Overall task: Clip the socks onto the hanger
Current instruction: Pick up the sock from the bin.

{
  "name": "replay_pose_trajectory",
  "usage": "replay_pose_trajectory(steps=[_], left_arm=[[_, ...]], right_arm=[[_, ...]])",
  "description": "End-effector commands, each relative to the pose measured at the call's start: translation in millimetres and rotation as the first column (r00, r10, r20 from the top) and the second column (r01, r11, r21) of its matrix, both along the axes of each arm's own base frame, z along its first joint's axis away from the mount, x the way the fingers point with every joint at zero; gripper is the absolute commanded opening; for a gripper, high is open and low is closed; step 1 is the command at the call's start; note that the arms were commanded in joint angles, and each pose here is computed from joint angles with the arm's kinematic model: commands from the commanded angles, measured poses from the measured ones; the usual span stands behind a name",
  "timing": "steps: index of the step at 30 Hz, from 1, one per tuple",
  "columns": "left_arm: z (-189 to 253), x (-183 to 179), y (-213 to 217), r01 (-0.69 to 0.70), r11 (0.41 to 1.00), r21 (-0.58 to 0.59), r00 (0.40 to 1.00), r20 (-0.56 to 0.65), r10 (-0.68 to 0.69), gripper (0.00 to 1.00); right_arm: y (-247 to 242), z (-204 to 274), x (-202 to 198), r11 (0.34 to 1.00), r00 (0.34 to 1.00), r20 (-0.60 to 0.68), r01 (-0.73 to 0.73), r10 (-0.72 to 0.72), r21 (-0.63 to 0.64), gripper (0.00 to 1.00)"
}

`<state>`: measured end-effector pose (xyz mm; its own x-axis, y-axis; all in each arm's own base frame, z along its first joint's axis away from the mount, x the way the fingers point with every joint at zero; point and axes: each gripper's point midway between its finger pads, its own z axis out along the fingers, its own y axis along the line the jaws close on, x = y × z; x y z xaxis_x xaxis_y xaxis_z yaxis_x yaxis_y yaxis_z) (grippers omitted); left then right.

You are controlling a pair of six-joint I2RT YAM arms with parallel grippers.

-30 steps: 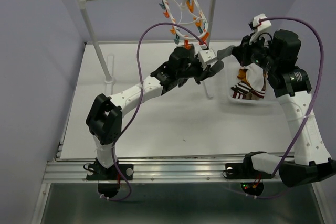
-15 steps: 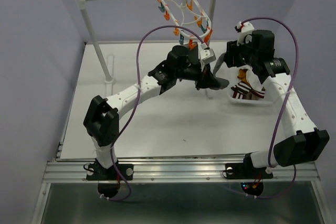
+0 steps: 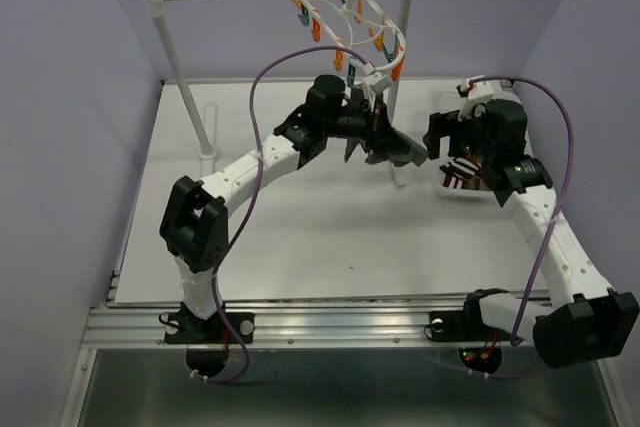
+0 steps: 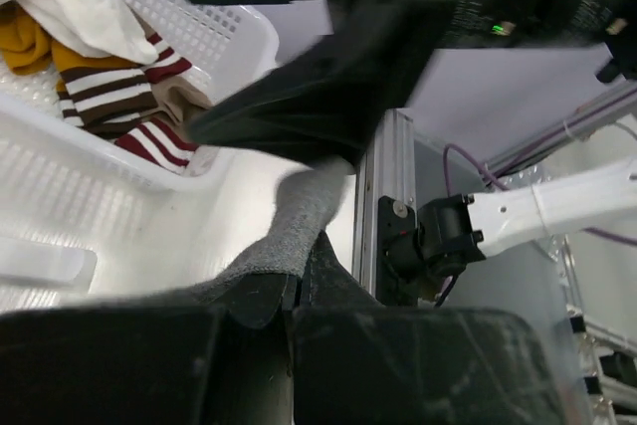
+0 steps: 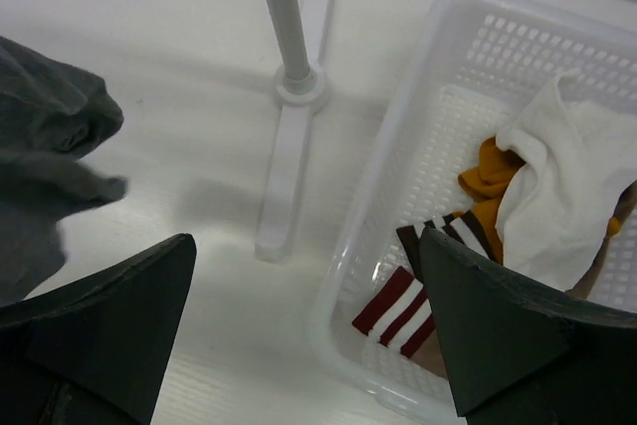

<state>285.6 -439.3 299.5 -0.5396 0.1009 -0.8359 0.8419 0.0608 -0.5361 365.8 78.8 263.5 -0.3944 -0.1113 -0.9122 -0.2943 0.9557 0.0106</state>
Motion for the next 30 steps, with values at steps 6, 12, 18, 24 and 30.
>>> replay_pose_trajectory(steps=[6,12,18,24,30], left_arm=[[23.0,35.2,24.9,-0.143,0.986,-0.085,0.973,-0.194,0.124,0.00],[25.1,36.8,29.3,-0.189,0.982,-0.017,0.947,-0.268,0.177,0.00],[24.7,32.2,31.4,-0.214,0.976,0.026,0.874,-0.442,0.203,0.00],[23.6,19.1,37.1,-0.246,0.968,0.043,0.814,-0.533,0.231,0.00],[17.5,0.0,48.7,-0.276,0.958,0.079,0.700,-0.666,0.257,0.00]], right_arm=[[13.7,4.8,-20.5,0.924,0.910,0.257,-0.248,0.325,-0.290,1.00],[31.5,6.3,-33.7,0.810,0.816,0.225,-0.412,0.532,-0.418,1.00],[60.9,42.2,-50.3,0.668,0.628,0.279,-0.548,0.726,-0.504,1.00],[63.2,53.5,-64.9,0.473,0.472,0.213,-0.541,0.855,-0.696,1.00],[59.8,25.2,-94.7,0.203,0.312,0.016,-0.577,0.950,-0.791,1.00]])
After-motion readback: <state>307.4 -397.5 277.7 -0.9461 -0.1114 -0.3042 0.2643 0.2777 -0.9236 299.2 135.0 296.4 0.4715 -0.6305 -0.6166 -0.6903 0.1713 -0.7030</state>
